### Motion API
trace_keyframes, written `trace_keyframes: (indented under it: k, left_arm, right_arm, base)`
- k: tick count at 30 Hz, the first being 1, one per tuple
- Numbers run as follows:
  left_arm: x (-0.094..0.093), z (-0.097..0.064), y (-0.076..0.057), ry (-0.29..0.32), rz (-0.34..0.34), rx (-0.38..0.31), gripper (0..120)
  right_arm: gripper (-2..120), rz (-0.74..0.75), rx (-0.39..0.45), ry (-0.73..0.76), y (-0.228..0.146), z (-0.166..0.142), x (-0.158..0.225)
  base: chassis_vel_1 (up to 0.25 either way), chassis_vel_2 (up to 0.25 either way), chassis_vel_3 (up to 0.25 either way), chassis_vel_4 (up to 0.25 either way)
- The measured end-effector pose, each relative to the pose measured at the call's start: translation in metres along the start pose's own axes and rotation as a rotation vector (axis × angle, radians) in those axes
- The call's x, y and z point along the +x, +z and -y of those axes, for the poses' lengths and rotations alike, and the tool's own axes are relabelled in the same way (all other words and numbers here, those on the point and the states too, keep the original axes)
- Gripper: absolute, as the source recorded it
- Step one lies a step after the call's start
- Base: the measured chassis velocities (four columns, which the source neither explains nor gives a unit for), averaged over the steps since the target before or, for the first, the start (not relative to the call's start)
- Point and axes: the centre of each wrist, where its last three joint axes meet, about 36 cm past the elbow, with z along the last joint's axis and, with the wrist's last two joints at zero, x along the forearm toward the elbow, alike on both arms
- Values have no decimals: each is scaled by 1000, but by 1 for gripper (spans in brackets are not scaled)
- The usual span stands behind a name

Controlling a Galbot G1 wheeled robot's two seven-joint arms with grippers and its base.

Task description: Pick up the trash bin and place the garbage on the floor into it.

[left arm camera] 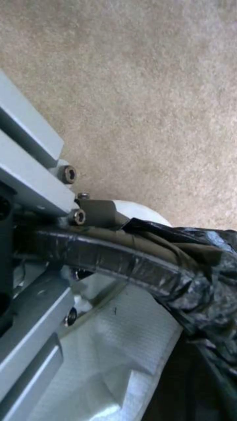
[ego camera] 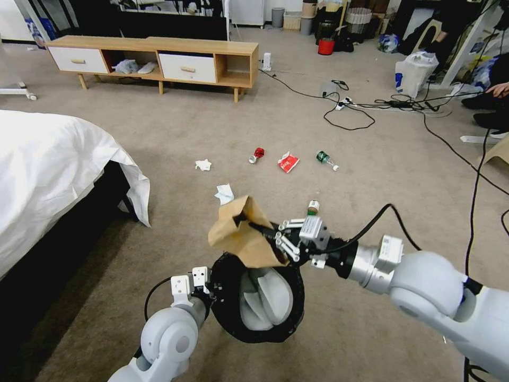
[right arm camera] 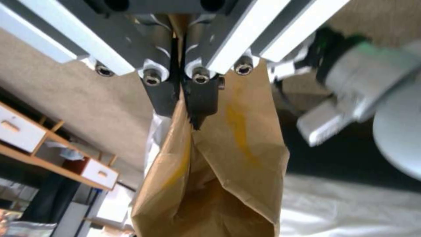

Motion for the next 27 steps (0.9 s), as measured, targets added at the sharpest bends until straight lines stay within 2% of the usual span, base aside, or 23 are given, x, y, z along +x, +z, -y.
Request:
trace_keyframes:
  k: [4, 9, 14, 20, 27]
  left_arm:
    - [8, -2, -9, -26, -14, 40, 0]
    - [13, -2, -14, -45, -17, 67, 0]
    - [22, -9, -20, -68, -20, 120, 0]
    - [31, -15, -22, -86, -21, 155, 0]
    - [40, -12, -22, -69, -20, 180, 0]
  right_arm:
    - [0, -10, -3, -40, 16, -4, -3]
    - [0, -30, 5, -72, 38, -10, -7]
    - [0, -48, 22, -112, 66, -14, -14]
    - [0, -64, 15, -135, 87, -19, -20]
    - [0, -83, 3, -155, 110, -24, -28]
  base:
    - [0, 0, 0, 0]
    - [0, 0, 0, 0]
    - [0, 0, 0, 0]
    - [0, 0, 0, 0]
    - [0, 0, 0, 0]
